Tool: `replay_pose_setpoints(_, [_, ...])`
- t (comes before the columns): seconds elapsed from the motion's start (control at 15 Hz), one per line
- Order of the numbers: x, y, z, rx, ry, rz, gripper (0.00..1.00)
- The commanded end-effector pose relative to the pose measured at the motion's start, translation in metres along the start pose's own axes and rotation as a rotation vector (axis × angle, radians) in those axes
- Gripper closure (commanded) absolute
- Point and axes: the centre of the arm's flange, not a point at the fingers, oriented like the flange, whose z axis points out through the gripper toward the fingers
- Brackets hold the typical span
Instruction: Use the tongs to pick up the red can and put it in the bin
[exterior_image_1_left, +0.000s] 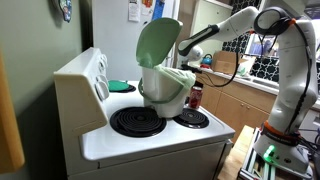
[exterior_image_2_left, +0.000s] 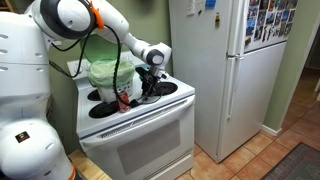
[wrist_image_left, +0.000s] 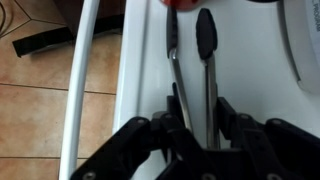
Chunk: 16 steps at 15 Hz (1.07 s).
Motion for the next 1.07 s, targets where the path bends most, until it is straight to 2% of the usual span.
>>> replay_pose_setpoints(0.0, [0.004,0.0,0.001,0.032,-0.048,0.016,0.56])
replay_pose_setpoints(0.13, [0.004,0.001,0.001,0.035,-0.059,0.017,0.51])
replay_pose_setpoints(0.27, [0.005,0.001,0.002,0.031,-0.063,0.019,0.27])
replay_pose_setpoints(0.47, [0.008,-0.001,0.004,0.025,-0.083,0.016,0.06])
replay_pose_setpoints(0.73, [0.012,-0.002,0.01,0.02,-0.132,0.015,0.0])
replay_pose_setpoints(0.8, [0.013,-0.002,0.012,0.017,-0.145,0.016,0.03])
replay_pose_setpoints(1.0, [0.016,-0.002,0.014,0.003,-0.147,0.022,0.0])
